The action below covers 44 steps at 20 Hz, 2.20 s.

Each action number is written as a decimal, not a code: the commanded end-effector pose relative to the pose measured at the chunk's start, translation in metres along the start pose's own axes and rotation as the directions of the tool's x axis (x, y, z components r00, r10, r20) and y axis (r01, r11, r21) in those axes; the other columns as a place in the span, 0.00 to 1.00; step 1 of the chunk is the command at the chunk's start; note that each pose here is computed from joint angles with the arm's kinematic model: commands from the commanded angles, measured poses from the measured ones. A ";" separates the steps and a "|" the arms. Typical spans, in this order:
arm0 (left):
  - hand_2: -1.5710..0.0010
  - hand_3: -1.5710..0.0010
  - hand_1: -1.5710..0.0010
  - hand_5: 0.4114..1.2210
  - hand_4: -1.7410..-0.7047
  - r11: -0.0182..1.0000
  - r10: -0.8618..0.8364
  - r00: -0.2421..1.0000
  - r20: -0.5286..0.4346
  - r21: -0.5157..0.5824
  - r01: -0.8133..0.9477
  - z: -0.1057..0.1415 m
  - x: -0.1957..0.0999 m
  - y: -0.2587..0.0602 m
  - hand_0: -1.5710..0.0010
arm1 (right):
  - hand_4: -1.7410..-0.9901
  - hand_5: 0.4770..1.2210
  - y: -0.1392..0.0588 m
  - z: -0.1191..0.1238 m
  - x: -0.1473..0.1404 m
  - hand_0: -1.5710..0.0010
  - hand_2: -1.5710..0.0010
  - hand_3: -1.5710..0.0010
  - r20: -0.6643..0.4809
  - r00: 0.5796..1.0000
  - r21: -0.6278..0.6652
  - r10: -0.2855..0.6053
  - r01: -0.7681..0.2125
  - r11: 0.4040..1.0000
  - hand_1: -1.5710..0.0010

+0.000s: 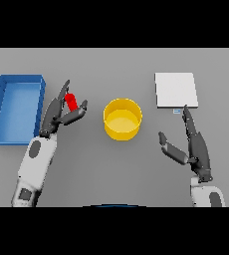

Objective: Pick up the red beaker and tilt it to pour out 1 green nut into yellow bowl. Pick up the yellow bowl and place it on the metallic measuring scale.

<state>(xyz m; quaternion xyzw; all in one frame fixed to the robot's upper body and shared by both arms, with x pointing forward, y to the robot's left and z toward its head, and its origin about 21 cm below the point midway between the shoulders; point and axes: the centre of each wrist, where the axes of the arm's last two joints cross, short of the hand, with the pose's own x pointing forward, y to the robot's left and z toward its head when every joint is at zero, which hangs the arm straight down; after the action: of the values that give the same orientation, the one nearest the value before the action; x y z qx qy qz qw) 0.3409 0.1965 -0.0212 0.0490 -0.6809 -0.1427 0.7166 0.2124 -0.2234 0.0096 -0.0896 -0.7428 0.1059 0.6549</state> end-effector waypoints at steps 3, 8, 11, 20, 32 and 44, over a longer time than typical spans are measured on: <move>1.00 1.00 1.00 0.35 0.41 0.999 0.032 0.999 0.028 -0.013 -0.031 -0.006 0.003 -0.006 1.00 | 0.63 0.22 -0.002 0.000 -0.001 1.00 1.00 1.00 -0.002 1.000 -0.002 0.013 -0.013 1.000 1.00; 0.88 0.92 0.91 0.42 0.32 0.995 0.094 0.995 0.035 0.018 -0.095 -0.014 -0.001 -0.012 0.92 | 0.64 0.22 -0.002 0.002 -0.002 1.00 1.00 1.00 -0.012 1.000 0.000 0.020 -0.020 1.000 1.00; 0.53 0.54 0.55 0.65 0.23 0.995 0.091 0.996 0.010 0.049 -0.091 -0.017 -0.001 -0.013 0.58 | 0.65 0.23 0.000 0.003 -0.001 1.00 1.00 1.00 -0.005 1.000 -0.006 0.027 -0.027 1.000 1.00; 0.07 0.10 0.07 0.91 0.15 0.998 0.054 0.998 0.029 0.030 -0.055 -0.021 0.006 -0.024 0.08 | 0.65 0.22 0.001 0.004 -0.001 1.00 1.00 1.00 -0.017 1.000 -0.012 0.000 -0.001 1.000 1.00; 0.00 0.01 0.01 0.88 0.01 0.981 -0.191 0.969 0.155 -0.008 0.194 -0.024 0.072 -0.009 0.01 | 0.65 0.25 -0.005 0.003 -0.001 1.00 1.00 1.00 0.026 0.999 -0.002 0.039 -0.039 0.999 1.00; 0.00 0.00 0.00 0.89 0.00 0.688 -0.710 0.687 0.155 -0.060 0.724 -0.031 0.109 -0.022 0.00 | 0.65 0.28 0.001 0.004 0.000 1.00 1.00 1.00 -0.006 0.999 0.008 0.032 -0.032 0.999 1.00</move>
<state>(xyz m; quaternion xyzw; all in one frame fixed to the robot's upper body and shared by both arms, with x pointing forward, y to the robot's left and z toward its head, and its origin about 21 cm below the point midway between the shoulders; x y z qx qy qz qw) 0.3718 0.1426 0.0758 0.2603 -0.6401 -0.4527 0.5635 0.2088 -0.2222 0.0085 -0.0993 -0.7391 0.1192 0.6555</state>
